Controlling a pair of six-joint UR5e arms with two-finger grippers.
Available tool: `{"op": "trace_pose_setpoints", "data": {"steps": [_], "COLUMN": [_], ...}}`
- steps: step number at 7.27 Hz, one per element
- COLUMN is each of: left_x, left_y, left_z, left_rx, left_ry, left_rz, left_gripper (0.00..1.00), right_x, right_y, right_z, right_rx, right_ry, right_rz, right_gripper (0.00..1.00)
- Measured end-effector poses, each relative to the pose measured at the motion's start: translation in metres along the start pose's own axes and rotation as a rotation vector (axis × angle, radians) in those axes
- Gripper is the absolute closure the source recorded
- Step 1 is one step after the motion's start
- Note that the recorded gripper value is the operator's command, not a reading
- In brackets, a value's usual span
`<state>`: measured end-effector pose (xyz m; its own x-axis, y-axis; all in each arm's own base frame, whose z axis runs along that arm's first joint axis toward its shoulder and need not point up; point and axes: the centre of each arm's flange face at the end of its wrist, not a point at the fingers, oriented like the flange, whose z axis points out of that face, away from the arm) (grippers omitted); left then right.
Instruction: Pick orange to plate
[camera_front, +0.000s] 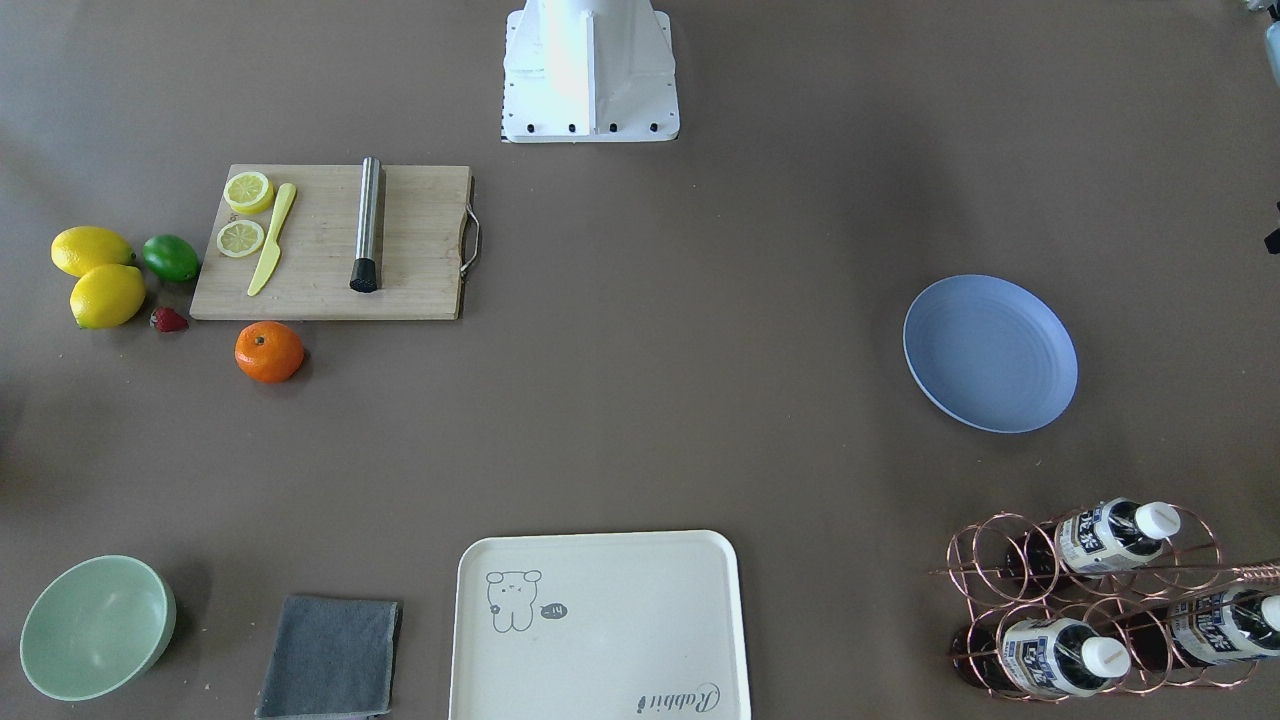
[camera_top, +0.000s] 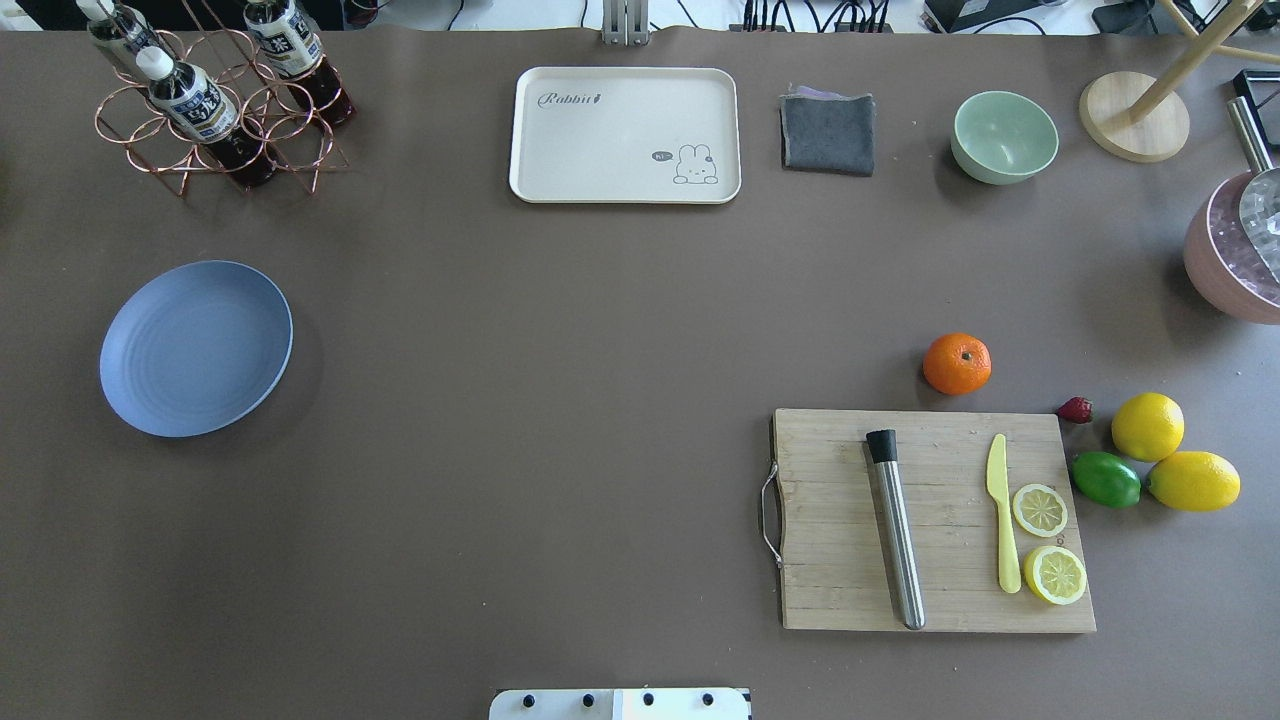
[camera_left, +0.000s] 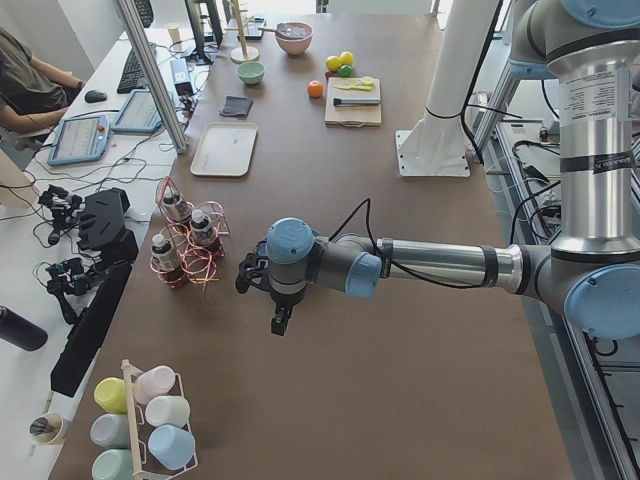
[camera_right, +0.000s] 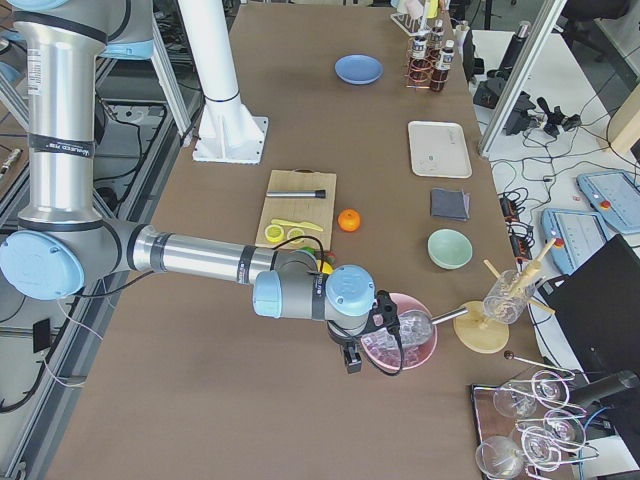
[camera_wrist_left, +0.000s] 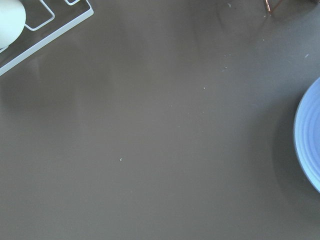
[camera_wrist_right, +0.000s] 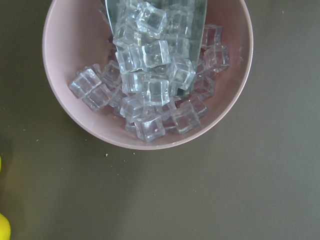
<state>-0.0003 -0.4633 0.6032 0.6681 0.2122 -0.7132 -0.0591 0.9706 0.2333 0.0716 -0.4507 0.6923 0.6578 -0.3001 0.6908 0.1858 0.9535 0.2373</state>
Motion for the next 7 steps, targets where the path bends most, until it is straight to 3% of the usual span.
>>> {"op": "trace_pose_setpoints", "data": {"steps": [2,3,4,5,6,7], "left_x": [0.048,0.062,0.073,0.089,0.106,0.116], "left_y": [-0.017,-0.024,-0.03,-0.035,-0.037,-0.036], "left_z": [0.053,0.083,0.111,0.135,0.155,0.166], "left_rx": [0.01,0.016,0.024,0.025,0.021,0.013], "left_ry": [0.062,0.096,0.12,0.125,0.124,0.124], "left_rz": [-0.036,-0.054,-0.068,-0.075,-0.067,-0.058], "left_gripper": [0.03,0.15,0.17,0.28,0.45,0.49], "right_x": [-0.013,-0.019,-0.023,-0.025,-0.026,-0.025], "right_y": [-0.01,-0.014,-0.015,-0.014,-0.012,-0.008], "right_z": [0.002,0.004,0.007,0.009,0.011,0.012], "right_rx": [0.006,0.011,0.014,0.019,0.022,0.022], "right_ry": [-0.009,-0.011,-0.012,-0.012,-0.011,-0.012], "right_rz": [-0.004,0.0,0.003,-0.001,-0.006,-0.006], "right_gripper": [0.0,0.0,0.0,0.0,0.0,0.0]}}
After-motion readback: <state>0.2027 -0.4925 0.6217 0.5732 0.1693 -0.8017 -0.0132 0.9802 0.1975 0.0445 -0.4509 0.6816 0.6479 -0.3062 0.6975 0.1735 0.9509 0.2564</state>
